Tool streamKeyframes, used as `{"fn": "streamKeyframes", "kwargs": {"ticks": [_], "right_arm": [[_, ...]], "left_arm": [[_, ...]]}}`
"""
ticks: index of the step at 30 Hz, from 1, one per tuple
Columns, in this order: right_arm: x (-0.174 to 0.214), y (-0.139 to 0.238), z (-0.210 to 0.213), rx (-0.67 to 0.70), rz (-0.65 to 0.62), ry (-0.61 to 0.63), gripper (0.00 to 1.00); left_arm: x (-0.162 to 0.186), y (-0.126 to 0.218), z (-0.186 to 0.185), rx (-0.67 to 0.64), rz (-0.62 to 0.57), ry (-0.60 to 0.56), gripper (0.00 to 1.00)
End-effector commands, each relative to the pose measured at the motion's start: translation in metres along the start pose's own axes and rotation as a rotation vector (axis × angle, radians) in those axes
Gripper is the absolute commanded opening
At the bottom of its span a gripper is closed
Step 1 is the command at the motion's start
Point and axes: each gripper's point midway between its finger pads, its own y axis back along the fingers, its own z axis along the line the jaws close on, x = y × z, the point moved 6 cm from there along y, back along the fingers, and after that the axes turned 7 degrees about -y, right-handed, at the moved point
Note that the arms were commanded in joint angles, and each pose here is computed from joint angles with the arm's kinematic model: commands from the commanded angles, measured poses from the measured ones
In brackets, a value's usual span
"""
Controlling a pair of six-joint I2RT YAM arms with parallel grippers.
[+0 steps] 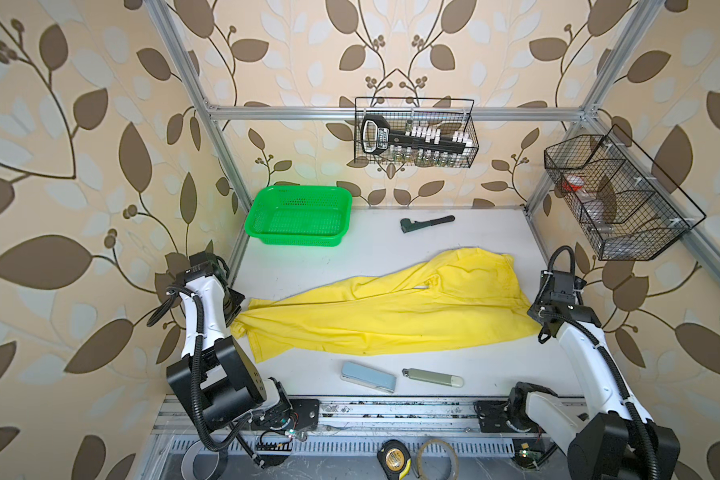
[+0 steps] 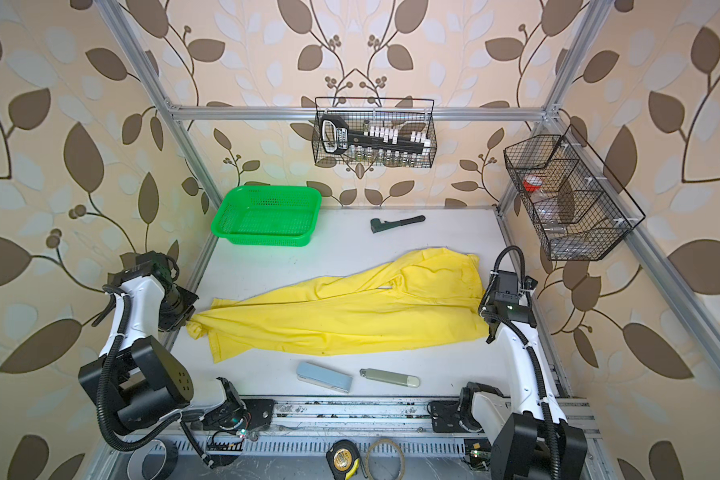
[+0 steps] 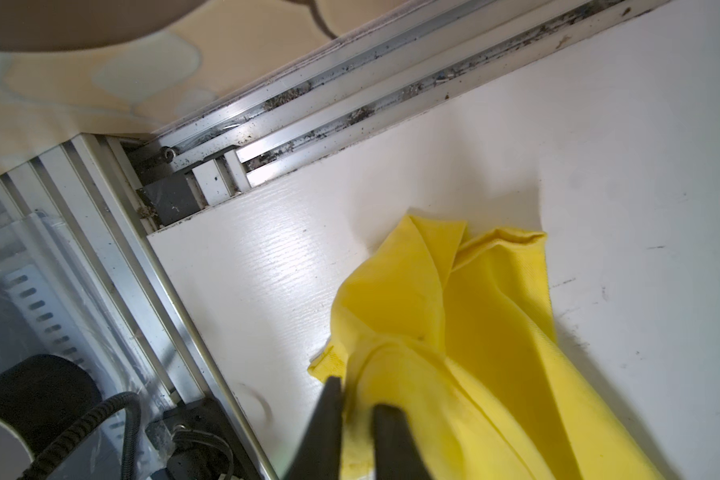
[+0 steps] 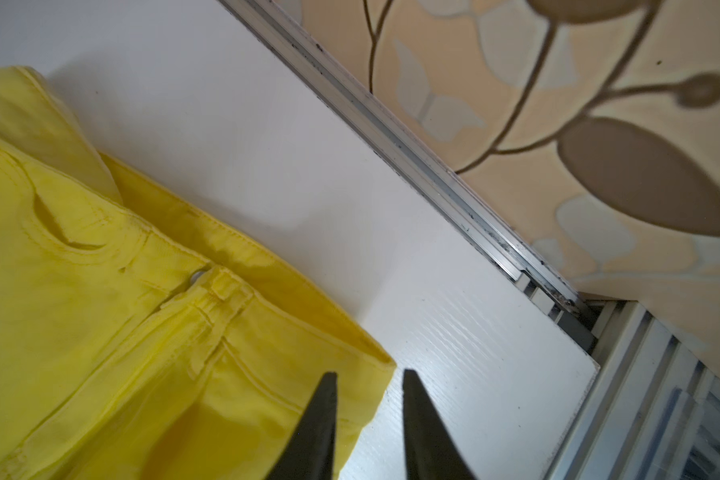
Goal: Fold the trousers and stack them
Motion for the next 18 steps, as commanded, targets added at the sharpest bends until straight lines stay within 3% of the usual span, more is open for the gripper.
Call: {"fn": "streamKeyframes", "kwargs": {"ticks": [1,4,6,12,18], "right_arm": [[0.003,0.009,-0.014,0.042,-0.003,-0.049,0.39],[-0.013,0.030,-0.013,-0.036,-0.042,-0.088,0.46],[-0.019,0.041,0.003,-0.178,-0.036,-0.085,0.47],[-0.008,0.060,0.064,-0.496,0.032,0.073,0.56],[0.016,0.050,0.127,-0.735,0.139,0.157,0.60]], "left_arm": [[-0.003,0.015,0.008,-0.022,-0.066,-0.006,0.41],[-0.004,0.030,0.010,-0.008,-0.092,-0.015,0.54],[-0.002,0.037,0.004,0.059,-0.094,-0.021,0.62],[0.015,0.053,-0.014,0.145,-0.060,-0.071,0.72],[0.050,0.047,-0.067,0.271,-0.014,-0.202,0.75]]}}
